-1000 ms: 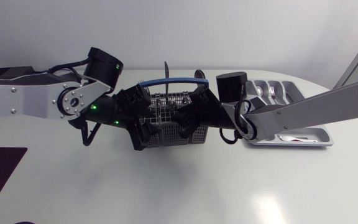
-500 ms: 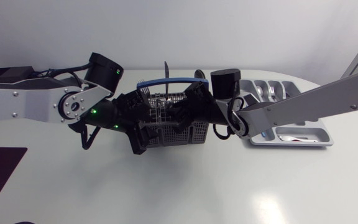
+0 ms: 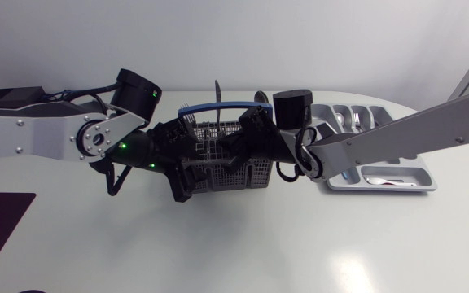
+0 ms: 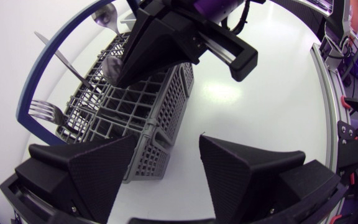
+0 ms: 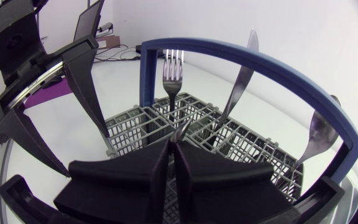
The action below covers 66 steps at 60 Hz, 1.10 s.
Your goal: Unload the cutlery basket into the drawer organizer.
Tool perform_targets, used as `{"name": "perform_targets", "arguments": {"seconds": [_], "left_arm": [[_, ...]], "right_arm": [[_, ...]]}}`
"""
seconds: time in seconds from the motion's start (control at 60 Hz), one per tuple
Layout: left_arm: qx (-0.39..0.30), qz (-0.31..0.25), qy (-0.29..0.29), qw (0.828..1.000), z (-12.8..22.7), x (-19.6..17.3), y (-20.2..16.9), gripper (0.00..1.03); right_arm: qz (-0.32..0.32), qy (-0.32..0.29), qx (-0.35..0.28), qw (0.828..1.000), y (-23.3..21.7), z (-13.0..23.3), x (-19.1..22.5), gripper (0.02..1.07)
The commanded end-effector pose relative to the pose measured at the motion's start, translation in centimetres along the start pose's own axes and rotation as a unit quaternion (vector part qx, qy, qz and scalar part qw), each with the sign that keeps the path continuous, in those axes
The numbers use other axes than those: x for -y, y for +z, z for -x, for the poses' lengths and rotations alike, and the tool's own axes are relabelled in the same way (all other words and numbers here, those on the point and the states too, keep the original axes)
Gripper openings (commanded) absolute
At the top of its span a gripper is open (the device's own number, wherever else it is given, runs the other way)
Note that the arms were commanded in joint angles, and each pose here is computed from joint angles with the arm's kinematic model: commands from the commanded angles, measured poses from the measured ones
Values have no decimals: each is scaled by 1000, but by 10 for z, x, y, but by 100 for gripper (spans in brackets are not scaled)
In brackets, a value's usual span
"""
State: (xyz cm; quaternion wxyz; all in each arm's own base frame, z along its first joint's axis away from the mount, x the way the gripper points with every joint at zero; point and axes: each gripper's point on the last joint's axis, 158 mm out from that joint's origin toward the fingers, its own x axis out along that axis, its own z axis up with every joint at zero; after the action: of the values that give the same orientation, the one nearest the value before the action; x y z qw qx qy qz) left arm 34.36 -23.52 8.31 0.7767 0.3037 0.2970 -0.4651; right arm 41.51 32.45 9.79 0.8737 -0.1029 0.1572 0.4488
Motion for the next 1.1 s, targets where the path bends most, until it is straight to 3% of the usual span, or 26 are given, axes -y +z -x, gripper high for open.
{"name": "perform_targets", "arguments": {"seconds": [0.0, 0.517, 1.083], "left_arm": [[6, 0, -4, 1000, 1, 6, 2, 85], [22, -3, -4, 1000, -2, 3, 26, 86], [5, 4, 1, 1000, -21, 4, 23, 87]], "right_arm": [[-5, 2, 12, 1000, 7, 6, -5, 9], [11, -11, 43, 999, 31, 54, -4, 9], [32, 3, 73, 997, 64, 65, -37, 9]]}}
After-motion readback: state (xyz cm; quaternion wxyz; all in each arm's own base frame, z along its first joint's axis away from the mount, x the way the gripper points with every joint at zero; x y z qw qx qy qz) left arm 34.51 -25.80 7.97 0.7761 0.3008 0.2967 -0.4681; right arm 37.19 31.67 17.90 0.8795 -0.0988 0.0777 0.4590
